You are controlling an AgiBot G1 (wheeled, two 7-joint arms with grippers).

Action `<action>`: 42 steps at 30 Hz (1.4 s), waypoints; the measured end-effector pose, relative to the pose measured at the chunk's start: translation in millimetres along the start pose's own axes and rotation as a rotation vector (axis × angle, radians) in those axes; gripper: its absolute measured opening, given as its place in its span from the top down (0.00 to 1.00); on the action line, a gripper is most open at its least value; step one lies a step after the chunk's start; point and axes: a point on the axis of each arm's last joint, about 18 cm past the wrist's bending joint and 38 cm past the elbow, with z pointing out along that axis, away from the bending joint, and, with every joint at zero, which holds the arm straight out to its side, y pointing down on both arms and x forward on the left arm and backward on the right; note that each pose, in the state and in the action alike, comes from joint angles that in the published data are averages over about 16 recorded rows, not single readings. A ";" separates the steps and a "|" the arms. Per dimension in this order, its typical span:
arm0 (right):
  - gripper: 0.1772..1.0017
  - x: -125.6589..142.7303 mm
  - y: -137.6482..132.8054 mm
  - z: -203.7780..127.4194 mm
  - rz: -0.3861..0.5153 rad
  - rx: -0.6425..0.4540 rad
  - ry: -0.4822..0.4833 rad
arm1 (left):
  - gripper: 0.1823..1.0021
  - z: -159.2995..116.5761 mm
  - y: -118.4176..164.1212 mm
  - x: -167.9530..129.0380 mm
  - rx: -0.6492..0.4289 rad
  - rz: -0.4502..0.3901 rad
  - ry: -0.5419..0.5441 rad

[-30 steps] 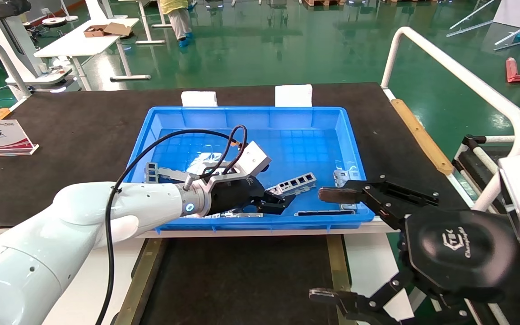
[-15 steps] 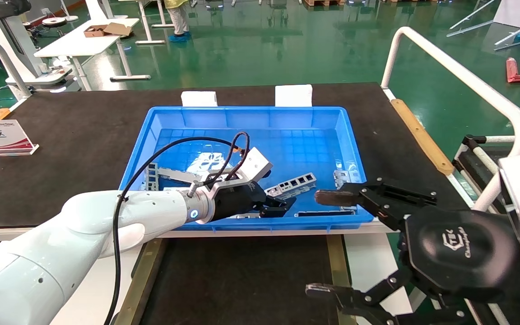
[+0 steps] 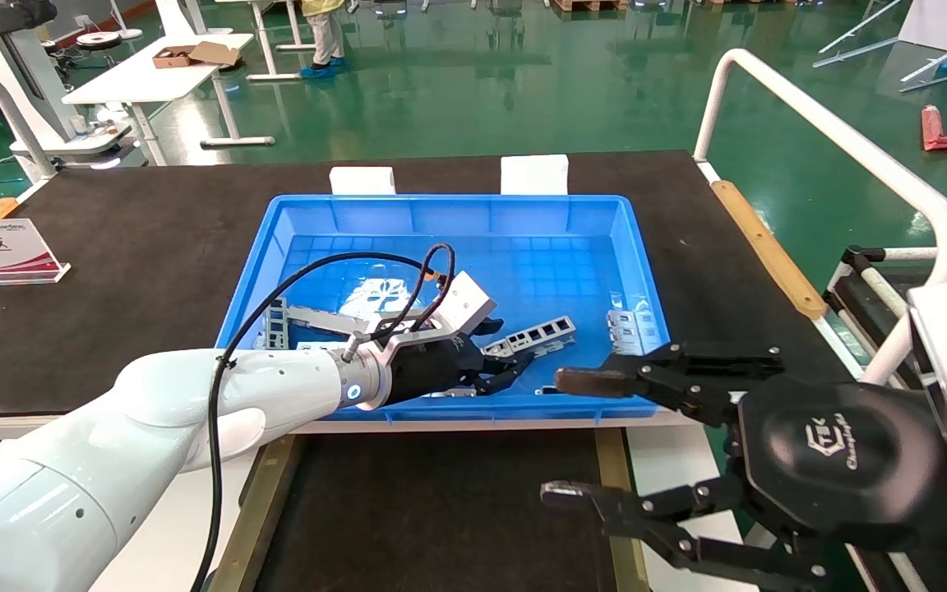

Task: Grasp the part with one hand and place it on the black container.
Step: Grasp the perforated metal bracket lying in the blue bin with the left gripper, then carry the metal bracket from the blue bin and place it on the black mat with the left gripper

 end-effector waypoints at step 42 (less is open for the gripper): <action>0.98 0.0 0.0 0.0 0.000 0.000 0.000 | 0.83 -21.6 -59.9 -43.3 0.167 -0.061 -0.078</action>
